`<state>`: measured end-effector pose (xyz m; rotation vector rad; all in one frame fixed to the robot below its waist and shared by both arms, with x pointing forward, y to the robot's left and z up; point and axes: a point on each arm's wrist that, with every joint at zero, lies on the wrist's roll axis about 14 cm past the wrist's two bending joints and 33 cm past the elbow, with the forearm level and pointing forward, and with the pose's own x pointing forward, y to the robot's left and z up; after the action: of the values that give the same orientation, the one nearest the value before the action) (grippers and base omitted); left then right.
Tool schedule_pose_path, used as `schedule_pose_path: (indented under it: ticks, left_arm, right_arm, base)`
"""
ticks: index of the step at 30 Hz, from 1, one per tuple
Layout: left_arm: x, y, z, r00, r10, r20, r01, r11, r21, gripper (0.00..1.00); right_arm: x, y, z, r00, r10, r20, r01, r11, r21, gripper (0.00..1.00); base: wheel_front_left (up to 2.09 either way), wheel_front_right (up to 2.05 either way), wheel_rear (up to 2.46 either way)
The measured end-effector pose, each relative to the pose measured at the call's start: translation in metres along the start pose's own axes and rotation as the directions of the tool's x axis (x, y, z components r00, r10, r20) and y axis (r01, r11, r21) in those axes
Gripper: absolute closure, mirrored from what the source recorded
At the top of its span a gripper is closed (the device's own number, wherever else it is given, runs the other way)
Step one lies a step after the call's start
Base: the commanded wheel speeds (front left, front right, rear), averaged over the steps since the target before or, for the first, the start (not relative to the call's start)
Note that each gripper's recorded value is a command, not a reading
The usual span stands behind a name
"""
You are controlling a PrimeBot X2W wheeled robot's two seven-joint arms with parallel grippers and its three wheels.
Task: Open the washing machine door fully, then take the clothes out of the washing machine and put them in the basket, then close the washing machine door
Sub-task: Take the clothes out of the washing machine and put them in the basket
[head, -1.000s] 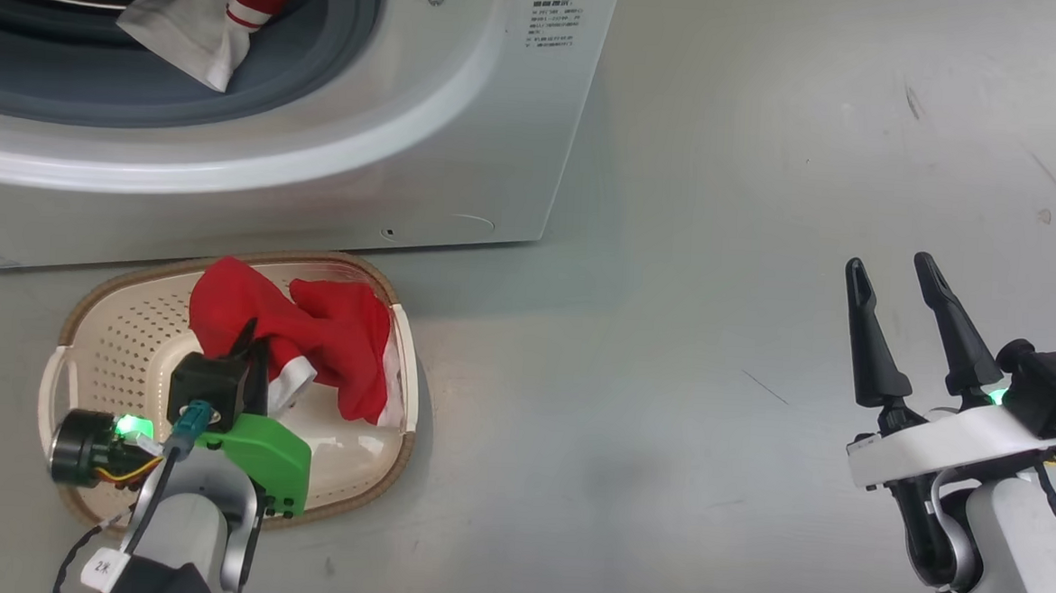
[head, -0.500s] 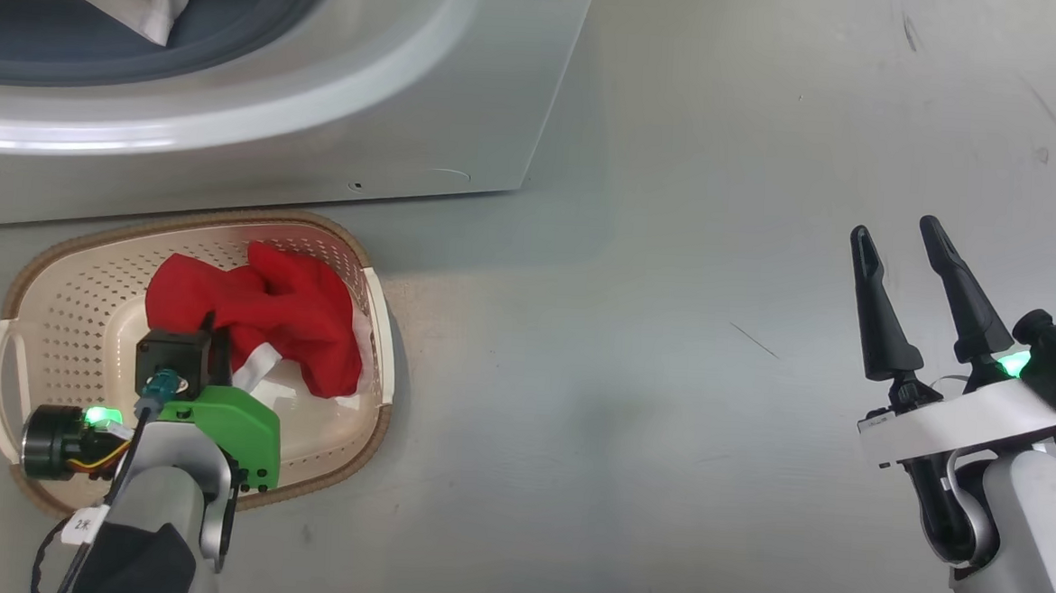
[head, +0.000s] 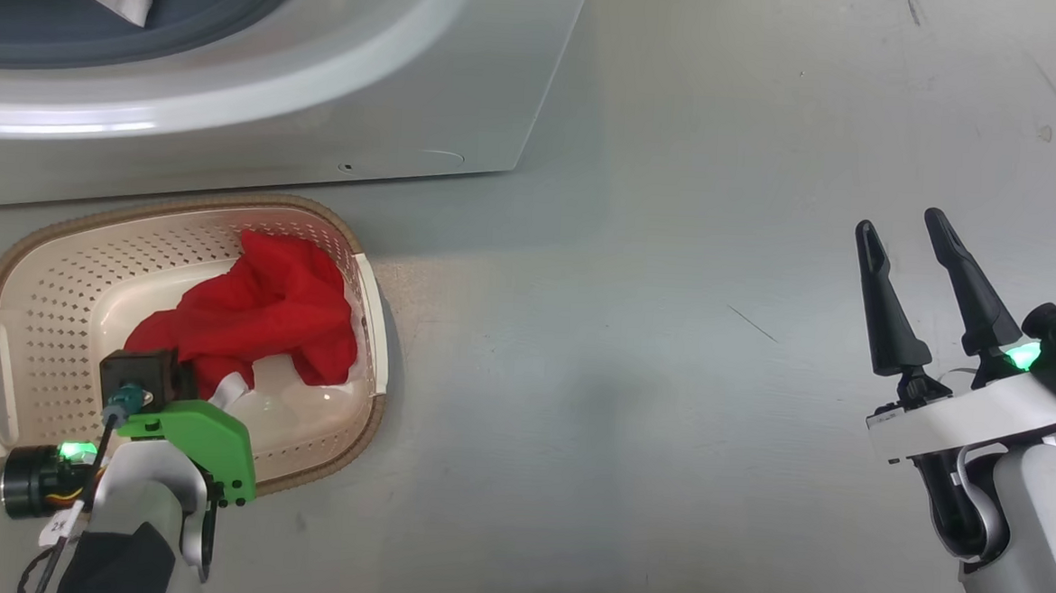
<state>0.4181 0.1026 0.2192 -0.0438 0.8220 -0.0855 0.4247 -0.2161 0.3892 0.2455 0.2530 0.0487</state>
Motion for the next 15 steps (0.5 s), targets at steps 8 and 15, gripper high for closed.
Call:
schedule_pose_path:
  ticks: [8,15]
  left_arm:
    - [0.0038,0.0015,0.0035,1.000,0.008,0.009,-0.008,1.000,0.001,0.39]
    - [-0.0013,0.0041,0.0059,1.000,0.017,0.020,-0.017,1.000,0.006,0.00]
  right_arm:
    - [0.0022,0.0022,0.0017,1.000,0.009,0.004,-0.009,1.000,-0.002,0.00]
    - [0.0012,0.0054,0.0061,1.000,0.017,0.015,-0.017,1.000,-0.002,0.00]
  base:
    - [0.00,0.00,0.00]
    - [0.00,0.00,0.00]
